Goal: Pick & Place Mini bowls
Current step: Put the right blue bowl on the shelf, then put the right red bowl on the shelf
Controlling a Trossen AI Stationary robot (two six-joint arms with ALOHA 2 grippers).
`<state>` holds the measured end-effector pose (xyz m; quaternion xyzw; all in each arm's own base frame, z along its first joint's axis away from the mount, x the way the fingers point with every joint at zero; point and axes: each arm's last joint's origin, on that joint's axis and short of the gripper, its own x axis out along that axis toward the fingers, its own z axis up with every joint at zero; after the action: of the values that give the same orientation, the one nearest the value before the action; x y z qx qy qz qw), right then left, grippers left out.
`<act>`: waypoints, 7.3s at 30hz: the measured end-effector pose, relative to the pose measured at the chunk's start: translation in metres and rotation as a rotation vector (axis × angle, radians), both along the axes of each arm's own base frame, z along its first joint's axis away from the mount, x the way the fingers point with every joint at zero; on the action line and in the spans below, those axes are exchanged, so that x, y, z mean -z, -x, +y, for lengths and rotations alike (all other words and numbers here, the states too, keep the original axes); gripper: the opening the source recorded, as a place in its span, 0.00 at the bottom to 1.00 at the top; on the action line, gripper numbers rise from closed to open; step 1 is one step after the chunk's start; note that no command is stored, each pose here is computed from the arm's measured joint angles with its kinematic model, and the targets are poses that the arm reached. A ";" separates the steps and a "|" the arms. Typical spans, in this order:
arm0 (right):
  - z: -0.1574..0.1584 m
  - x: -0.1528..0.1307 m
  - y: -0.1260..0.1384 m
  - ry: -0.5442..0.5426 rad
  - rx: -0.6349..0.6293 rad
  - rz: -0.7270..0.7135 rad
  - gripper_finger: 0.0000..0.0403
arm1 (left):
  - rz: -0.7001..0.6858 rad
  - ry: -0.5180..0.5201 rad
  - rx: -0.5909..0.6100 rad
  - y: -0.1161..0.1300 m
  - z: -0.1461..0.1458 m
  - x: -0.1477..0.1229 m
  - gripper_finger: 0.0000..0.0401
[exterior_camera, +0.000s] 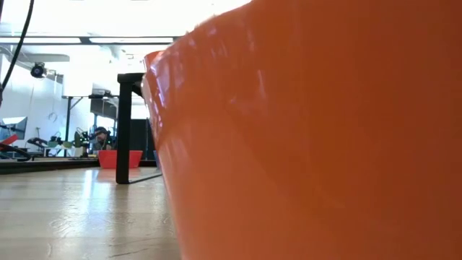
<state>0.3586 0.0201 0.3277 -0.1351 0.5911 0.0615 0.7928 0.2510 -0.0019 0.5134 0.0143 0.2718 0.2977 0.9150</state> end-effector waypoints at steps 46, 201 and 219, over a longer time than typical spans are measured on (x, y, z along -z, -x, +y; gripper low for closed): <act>0.013 0.019 -0.027 -0.104 -0.119 0.033 0.22 | 0.000 0.000 -0.001 0.000 0.000 0.000 0.00; 0.082 0.026 0.214 -0.744 0.620 0.010 0.02 | 0.113 -0.084 0.059 0.002 0.001 0.003 0.00; -0.024 -0.028 0.181 -0.535 0.903 -0.137 0.02 | 0.111 -0.082 0.057 0.002 0.001 0.003 0.00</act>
<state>0.1775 -0.0034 0.3561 0.3365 0.5007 -0.1464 0.7840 0.2487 -0.0014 0.5101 0.0760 0.3093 0.2811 0.9053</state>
